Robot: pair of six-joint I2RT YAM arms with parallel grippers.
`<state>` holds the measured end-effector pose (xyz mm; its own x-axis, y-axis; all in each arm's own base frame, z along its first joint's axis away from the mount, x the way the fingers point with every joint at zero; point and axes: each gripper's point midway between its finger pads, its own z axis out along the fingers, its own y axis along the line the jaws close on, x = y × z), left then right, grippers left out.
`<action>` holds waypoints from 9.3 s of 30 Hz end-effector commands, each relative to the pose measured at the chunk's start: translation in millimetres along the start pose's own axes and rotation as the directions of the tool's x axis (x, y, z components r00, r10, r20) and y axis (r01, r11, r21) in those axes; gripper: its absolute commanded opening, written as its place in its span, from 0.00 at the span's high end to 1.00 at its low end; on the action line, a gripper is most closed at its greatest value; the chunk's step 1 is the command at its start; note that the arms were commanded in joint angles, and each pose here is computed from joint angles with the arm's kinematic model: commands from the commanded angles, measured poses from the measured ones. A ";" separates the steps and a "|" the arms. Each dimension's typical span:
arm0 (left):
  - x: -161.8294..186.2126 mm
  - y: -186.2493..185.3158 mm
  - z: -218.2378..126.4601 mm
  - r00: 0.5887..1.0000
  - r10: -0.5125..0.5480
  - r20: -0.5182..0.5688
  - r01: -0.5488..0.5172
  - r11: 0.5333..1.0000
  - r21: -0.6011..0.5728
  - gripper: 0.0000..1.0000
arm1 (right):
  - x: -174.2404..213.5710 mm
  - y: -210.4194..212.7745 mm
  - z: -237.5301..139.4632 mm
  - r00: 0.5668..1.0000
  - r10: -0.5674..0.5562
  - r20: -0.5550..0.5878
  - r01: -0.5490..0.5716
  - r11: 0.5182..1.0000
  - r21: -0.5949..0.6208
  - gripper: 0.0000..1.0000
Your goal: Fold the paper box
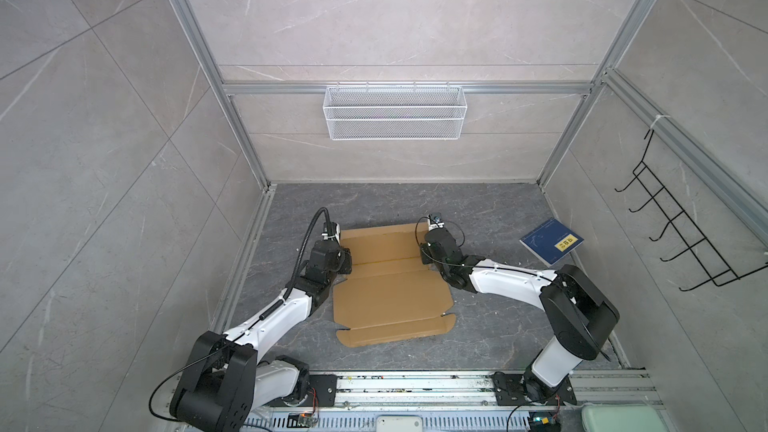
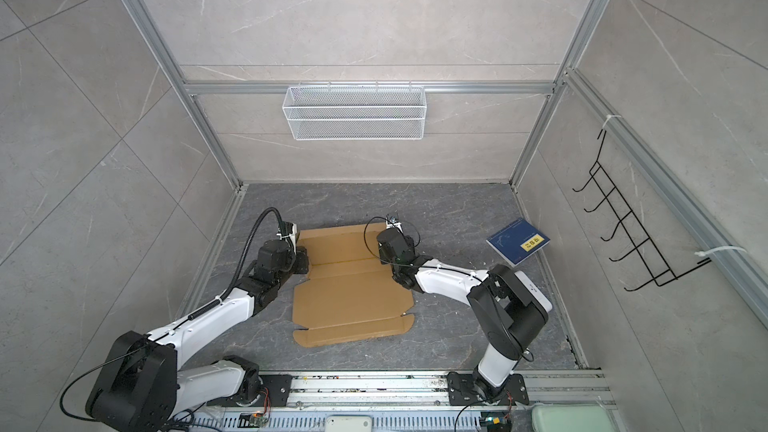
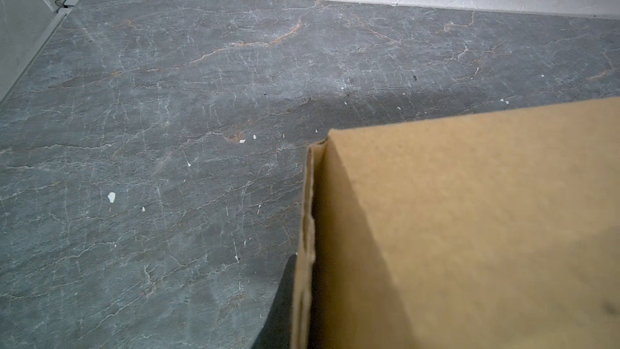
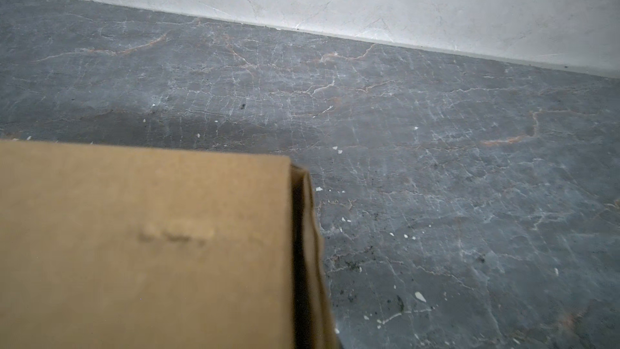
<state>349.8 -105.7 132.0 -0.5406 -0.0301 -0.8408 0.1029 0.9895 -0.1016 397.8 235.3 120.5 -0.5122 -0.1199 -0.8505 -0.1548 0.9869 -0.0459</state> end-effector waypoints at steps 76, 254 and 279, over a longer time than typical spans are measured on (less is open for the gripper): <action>-53.2 2.1 -9.1 0.995 -0.072 0.074 0.075 0.997 -0.036 1.00 | 21.4 4.3 -12.5 0.991 -0.012 -0.134 0.006 0.999 -0.044 0.55; -105.9 20.7 -63.9 0.980 -0.138 -0.145 0.148 0.987 0.058 0.46 | 135.3 1.2 -76.0 0.522 0.522 -0.675 -0.676 0.735 0.046 0.52; -31.0 18.6 -69.1 0.891 -0.370 -0.261 0.386 0.923 0.009 0.48 | 5.3 -36.9 -80.7 0.878 0.086 -0.471 -0.215 0.949 -0.229 0.35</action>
<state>315.5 -59.1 198.4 -0.7329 -0.2847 -0.6180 -0.0901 0.9408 -0.3267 339.8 225.2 171.9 -0.8648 0.0809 -0.4955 -0.1750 0.8765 0.4485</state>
